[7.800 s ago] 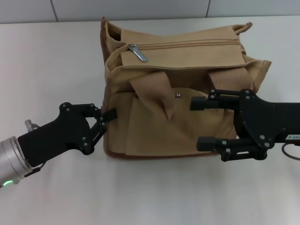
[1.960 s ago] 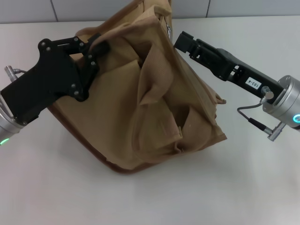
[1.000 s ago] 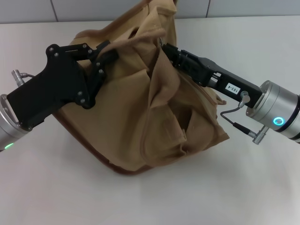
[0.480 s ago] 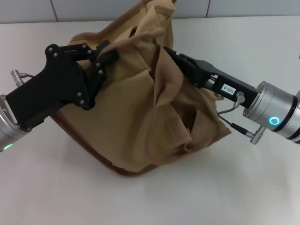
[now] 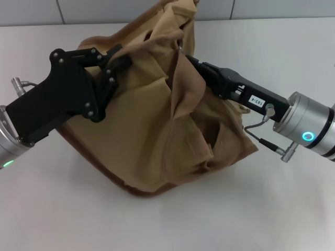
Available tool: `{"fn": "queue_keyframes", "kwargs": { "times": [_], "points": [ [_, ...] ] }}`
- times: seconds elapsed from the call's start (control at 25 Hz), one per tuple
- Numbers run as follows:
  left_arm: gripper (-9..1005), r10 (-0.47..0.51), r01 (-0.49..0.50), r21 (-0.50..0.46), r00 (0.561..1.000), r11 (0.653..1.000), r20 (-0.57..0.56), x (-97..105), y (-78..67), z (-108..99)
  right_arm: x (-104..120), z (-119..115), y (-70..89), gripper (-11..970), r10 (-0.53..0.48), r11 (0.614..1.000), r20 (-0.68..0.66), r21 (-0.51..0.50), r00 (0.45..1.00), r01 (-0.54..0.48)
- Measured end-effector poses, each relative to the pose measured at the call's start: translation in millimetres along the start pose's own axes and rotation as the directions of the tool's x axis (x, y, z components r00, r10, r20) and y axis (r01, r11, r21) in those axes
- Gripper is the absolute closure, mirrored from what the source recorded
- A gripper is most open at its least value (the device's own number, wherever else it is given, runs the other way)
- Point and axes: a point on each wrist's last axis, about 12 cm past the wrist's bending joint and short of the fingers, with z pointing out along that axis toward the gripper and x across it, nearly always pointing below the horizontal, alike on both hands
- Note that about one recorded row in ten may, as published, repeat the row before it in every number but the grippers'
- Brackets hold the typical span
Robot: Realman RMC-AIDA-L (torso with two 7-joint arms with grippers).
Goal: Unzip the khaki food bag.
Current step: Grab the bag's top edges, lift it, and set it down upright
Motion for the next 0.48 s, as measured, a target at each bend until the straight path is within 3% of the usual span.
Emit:
{"fn": "queue_keyframes", "kwargs": {
  "times": [0.48],
  "points": [
    [937, 0.007, -0.006, -0.061, 1.000, 0.998, 0.013, -3, 3.5, -7, -2, -13, 2.2, 951, -0.028, 0.999, 0.022, -0.016, 0.999, 0.028]
  ]
}}
